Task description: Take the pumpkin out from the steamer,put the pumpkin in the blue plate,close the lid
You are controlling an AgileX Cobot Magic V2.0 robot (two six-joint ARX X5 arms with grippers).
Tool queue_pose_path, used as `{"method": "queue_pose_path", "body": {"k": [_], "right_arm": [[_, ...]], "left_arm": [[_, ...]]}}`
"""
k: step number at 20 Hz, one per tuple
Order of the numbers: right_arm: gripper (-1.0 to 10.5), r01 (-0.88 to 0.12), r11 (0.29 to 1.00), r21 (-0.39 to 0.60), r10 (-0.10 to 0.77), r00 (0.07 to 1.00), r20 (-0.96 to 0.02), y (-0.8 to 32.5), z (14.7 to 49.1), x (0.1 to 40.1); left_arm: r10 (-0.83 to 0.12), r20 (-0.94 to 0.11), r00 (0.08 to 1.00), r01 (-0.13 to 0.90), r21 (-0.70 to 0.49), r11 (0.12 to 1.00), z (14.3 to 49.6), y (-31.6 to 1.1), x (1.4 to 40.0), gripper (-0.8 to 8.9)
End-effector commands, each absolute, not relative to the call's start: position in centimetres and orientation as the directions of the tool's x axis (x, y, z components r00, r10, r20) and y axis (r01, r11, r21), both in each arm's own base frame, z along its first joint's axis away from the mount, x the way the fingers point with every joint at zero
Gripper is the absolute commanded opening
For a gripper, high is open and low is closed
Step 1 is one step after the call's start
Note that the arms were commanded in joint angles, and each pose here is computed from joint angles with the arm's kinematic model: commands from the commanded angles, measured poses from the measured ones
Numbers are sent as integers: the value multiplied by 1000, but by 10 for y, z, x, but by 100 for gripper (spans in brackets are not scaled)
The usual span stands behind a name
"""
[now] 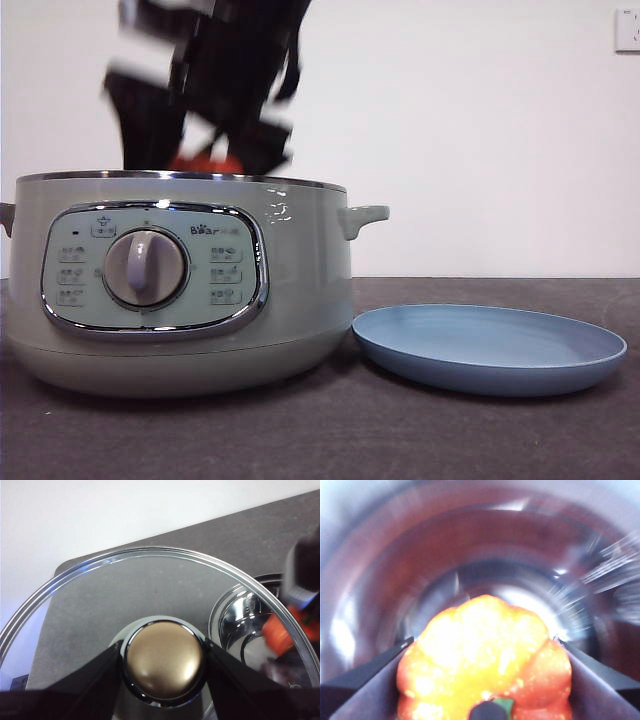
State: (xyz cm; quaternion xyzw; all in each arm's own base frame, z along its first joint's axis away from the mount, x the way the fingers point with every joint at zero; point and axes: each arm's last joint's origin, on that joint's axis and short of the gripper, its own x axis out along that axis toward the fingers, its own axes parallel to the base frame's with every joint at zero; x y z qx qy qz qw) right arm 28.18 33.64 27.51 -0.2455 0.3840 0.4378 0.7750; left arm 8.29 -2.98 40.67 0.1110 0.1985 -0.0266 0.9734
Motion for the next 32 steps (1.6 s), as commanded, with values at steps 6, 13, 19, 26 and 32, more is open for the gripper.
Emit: {"method": "queue_pose_path", "body": {"k": [6,13,19,26,32], "right_arm": [[-9,-747,664,-10,377,346,-859,212,377,251],[-11,-543,835,-87,116,327,-938,160,351,244],[-11,-500,864,-66,129,345,-930,148,265,226],[38,-456,889,-54,171,438,-883,145,207,248],[195,-457,889,4,203,387,-900,137,184,268]], "left_arm": [[-115,-382,917,193,173,966,413,-46,107,-8],[-174,-342,924,237,151,960,417,-52,115,-8],[-206,-342,917,266,139,954,417,-55,120,-8],[-246,-354,903,306,125,944,416,-58,122,-8],[-248,-350,903,307,124,944,416,-59,124,-8]]}}
